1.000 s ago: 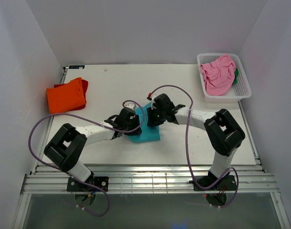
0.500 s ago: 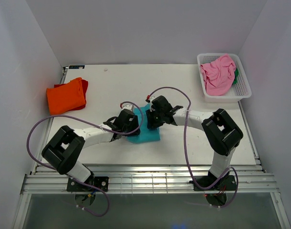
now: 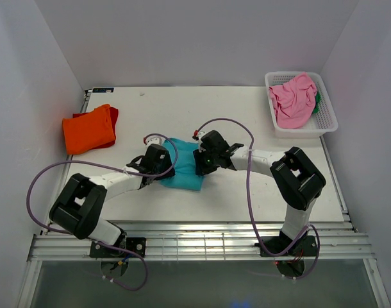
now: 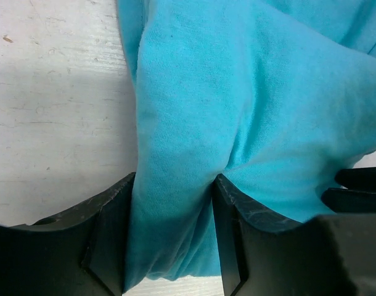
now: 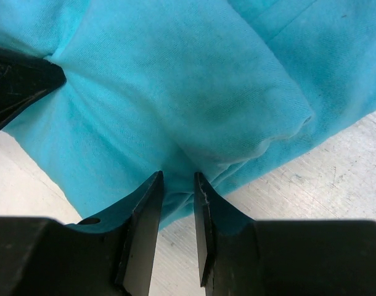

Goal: Fold and stack the t-shirts
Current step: Put the neatly folded tshirt into the corner of the board with the left arm

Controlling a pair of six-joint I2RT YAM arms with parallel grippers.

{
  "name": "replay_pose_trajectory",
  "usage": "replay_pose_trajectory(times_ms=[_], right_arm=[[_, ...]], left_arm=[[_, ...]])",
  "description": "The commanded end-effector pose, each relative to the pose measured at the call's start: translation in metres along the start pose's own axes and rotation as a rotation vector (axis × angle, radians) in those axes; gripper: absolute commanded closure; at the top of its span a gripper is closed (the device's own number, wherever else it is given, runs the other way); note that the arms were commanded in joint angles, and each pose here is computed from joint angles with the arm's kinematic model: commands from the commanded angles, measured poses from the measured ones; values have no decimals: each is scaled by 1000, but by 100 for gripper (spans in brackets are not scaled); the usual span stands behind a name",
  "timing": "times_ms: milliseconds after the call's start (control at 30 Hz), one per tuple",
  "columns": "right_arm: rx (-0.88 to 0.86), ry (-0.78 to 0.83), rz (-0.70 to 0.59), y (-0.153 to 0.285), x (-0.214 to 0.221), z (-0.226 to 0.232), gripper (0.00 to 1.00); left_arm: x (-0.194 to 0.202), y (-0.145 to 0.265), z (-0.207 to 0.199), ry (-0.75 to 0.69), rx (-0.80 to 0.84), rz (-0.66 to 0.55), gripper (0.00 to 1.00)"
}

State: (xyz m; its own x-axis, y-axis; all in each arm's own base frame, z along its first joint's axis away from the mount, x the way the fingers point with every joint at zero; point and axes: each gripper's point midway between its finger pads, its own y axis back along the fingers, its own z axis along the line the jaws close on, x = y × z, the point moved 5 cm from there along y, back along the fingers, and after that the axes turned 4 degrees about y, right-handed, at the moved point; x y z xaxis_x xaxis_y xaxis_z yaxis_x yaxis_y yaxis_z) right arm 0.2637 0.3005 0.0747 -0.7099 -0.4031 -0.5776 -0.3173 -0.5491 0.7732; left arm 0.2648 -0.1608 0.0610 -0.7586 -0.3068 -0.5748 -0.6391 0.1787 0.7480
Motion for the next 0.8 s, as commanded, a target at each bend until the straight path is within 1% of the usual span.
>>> replay_pose_trajectory(times_ms=[0,267,400,633,767], right_arm=[[11,20,-9,7,-8,2,67],[29,20,11,5,-1,-1,67],[46,24,10,6,-2,-3,67],[54,29,5,7,-7,-3,67],[51,31,-2,8,-10,-2,67]], left_arm=[[32,-4,37,-28,-132,138,40],[41,-8,21,-16,-14,209,40],[51,6,16,-4,51,241,40],[64,31,13,36,123,244,40],[69,36,9,44,141,244,40]])
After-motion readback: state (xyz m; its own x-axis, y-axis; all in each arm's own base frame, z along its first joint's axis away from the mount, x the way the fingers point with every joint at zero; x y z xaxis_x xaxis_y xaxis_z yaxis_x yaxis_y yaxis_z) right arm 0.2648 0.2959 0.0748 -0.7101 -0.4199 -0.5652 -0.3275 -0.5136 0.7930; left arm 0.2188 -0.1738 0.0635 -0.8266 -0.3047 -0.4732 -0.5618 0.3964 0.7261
